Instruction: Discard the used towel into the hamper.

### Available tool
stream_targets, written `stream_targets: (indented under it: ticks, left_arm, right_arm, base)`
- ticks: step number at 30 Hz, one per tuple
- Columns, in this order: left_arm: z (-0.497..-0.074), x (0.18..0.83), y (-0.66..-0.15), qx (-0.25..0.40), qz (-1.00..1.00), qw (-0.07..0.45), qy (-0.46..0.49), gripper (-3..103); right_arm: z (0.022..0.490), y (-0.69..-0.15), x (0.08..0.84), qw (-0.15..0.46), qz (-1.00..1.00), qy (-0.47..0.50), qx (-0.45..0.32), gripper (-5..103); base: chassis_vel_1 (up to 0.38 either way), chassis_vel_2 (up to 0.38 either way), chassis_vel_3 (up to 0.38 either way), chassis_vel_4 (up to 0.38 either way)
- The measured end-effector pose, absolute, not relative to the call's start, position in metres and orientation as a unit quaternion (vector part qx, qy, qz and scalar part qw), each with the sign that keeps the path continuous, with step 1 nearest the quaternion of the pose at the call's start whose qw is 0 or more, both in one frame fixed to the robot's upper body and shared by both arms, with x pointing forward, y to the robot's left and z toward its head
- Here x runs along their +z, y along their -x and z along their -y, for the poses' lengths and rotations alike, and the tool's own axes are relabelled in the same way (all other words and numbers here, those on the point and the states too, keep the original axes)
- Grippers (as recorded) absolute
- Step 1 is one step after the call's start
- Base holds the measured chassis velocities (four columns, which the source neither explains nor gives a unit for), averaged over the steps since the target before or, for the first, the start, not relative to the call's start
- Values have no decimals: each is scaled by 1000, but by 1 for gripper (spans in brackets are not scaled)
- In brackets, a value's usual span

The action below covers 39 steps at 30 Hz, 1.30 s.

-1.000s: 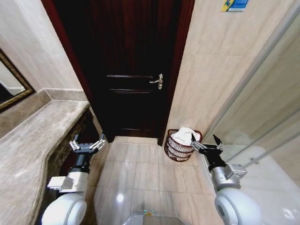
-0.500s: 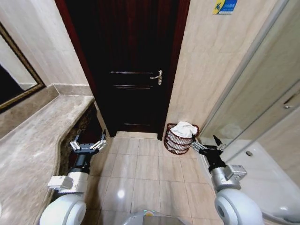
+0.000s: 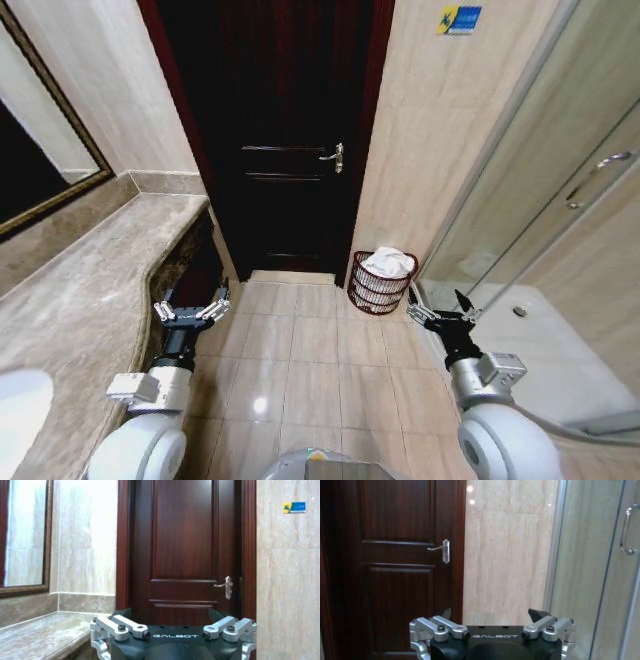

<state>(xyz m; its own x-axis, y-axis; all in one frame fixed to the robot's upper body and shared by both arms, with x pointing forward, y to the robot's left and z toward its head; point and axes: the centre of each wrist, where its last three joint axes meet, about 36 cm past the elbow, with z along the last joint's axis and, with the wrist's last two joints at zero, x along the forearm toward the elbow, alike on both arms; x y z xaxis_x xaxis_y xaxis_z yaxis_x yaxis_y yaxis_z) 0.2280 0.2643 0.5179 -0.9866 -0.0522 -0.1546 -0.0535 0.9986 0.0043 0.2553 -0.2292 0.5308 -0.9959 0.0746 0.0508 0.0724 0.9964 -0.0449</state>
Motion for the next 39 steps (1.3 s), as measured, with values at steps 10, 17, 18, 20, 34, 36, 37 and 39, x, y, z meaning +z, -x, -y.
stream_targets:
  ticks: [10, 17, 18, 20, 34, 36, 37, 39]
  left_arm:
    - [-264, 518, -229, 7, -997, 76, 25, 100]
    - [-264, 519, -229, 1, -996, 87, 23, 100]
    - [-264, 518, -229, -2, -995, 93, 24, 100]
    - [-264, 518, -228, -4, -995, 95, 24, 100]
    - [-264, 518, -228, -10, -995, 97, 24, 100]
    - [-264, 517, -227, -11, -995, 95, 25, 100]
    - [-264, 517, -227, -11, -995, 94, 25, 100]
    - [-264, 517, -226, -9, -995, 94, 26, 100]
  right_arm:
    - [229, -256, 532, 24, 999, 36, 21, 100]
    - [229, -256, 531, 24, 999, 38, 20, 100]
    - [229, -256, 531, 24, 999, 38, 20, 100]
    - [228, -256, 531, 23, 999, 38, 19, 100]
    - [228, -254, 529, 18, 999, 32, 14, 100]
    - [227, -254, 530, 17, 999, 31, 13, 100]
    - [227, -254, 530, 16, 999, 30, 13, 100]
    - [227, -255, 530, 14, 999, 31, 13, 100]
  base:
    - [128, -159, -164, 129]
    - [109, -195, -198, 122]
    - [136, -124, -142, 132]
    - [147, -115, -111, 128]
    - [34, -24, -30, 35]
    - [0, 0, 0, 0]
    - [0, 0, 0, 0]
    - [0, 0, 0, 0]
